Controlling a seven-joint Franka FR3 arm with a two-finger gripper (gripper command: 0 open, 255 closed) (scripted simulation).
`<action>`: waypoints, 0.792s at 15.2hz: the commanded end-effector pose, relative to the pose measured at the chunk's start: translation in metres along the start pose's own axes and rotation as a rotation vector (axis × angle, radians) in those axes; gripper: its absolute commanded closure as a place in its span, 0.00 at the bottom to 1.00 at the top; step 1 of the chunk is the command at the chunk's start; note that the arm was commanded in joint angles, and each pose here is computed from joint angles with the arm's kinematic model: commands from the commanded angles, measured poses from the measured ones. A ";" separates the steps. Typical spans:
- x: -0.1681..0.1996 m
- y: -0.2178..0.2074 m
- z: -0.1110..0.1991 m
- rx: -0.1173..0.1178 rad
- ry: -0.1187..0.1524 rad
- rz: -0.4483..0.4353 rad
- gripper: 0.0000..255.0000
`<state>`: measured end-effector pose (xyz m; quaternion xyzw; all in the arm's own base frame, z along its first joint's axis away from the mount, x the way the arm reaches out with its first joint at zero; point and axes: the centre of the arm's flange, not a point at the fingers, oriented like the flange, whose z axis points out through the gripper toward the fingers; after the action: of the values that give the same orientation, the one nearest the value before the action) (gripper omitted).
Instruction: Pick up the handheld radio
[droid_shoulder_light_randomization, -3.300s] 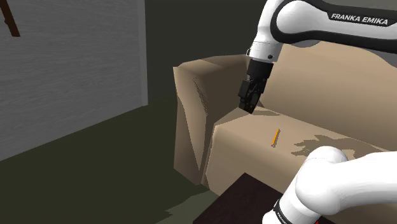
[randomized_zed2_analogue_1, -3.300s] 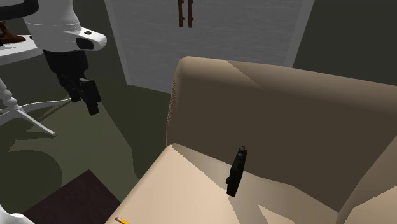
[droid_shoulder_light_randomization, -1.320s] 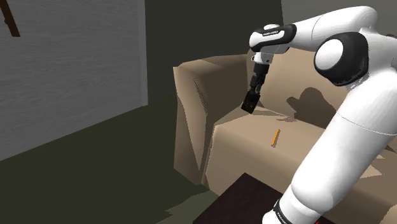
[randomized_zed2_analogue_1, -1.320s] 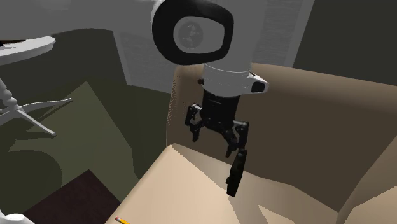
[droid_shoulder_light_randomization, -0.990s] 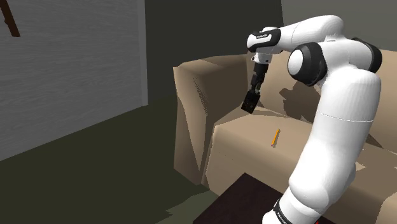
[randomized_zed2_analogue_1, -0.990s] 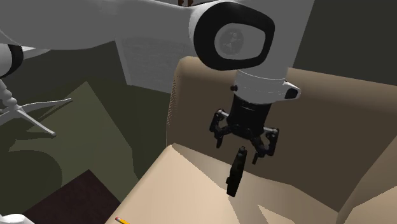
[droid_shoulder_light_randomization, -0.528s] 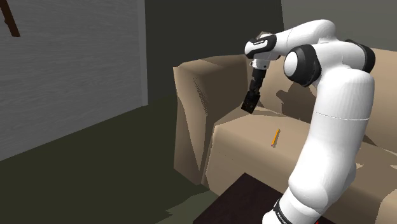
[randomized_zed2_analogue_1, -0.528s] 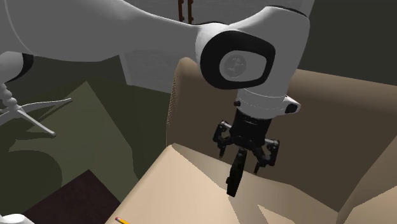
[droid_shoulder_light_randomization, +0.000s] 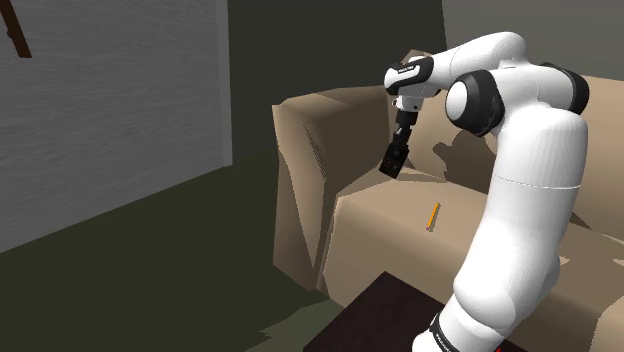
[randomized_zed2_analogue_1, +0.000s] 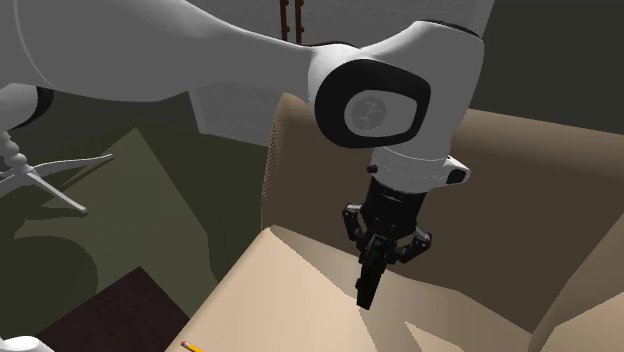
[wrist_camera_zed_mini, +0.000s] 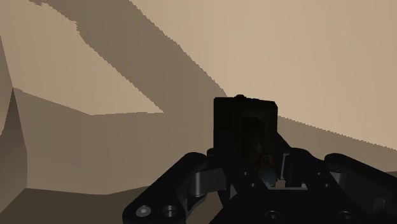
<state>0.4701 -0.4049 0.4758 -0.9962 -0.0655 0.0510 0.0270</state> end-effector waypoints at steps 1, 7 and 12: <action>0.000 0.000 0.001 0.001 -0.001 0.000 1.00; -0.002 -0.001 -0.016 0.001 -0.001 0.000 1.00; -0.004 -0.002 -0.042 0.001 -0.001 0.000 1.00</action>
<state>0.4699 -0.4050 0.5124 -0.9961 -0.0656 0.0515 0.0273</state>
